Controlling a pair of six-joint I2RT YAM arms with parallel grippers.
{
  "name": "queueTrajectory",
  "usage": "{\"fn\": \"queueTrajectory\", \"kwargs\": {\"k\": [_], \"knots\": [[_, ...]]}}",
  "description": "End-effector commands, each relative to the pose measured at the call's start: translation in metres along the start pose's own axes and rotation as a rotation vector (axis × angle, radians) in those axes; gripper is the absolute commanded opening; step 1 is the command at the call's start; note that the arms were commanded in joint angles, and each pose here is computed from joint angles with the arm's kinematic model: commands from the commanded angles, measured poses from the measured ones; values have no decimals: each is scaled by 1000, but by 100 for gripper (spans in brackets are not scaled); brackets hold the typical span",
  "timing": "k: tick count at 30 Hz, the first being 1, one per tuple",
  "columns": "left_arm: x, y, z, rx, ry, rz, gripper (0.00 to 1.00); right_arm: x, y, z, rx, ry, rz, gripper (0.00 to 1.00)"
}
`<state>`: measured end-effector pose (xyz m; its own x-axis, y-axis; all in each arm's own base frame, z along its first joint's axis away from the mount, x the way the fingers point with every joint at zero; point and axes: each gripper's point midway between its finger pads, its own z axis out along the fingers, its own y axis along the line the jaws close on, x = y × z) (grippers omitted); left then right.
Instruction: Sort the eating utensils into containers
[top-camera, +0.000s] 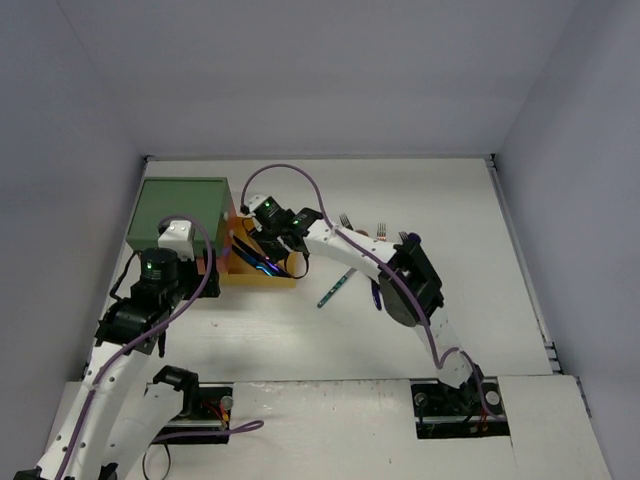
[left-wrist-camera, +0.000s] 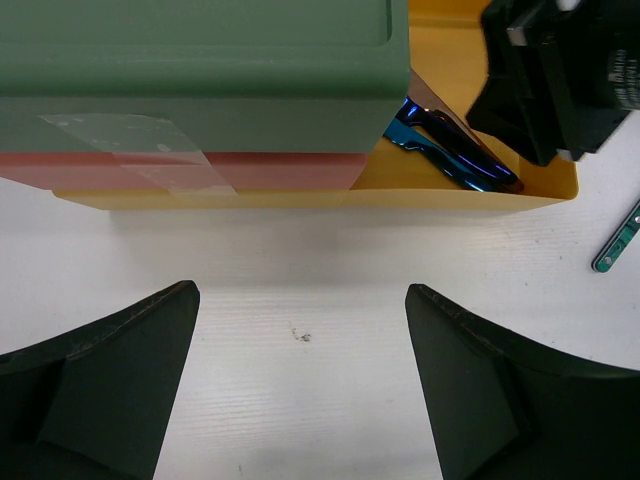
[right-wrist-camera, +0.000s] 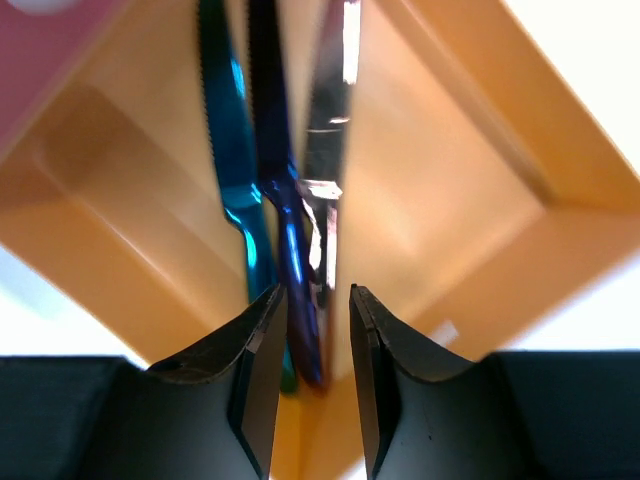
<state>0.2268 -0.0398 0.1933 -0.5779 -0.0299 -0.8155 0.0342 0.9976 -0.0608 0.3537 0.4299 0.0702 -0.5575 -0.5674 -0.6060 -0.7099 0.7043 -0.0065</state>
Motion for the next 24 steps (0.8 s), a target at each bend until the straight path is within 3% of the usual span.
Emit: {"fn": "queueTrajectory", "kwargs": {"k": [1, 4, 12, 24], "knots": [[-17, -4, -1, 15, -60, -15, 82, -40, -37, -97, 172, -183, 89, 29], [-17, -4, -1, 13, -62, -16, 82, -12, -69, -112, 290, -159, 179, 29], [-17, -5, 0, 19, -57, -14, 82, 138, -128, -139, 429, 41, 375, 27], [-16, -5, 1, 16, -53, -15, 82, 233, -125, -140, 398, 185, 543, 33]]}}
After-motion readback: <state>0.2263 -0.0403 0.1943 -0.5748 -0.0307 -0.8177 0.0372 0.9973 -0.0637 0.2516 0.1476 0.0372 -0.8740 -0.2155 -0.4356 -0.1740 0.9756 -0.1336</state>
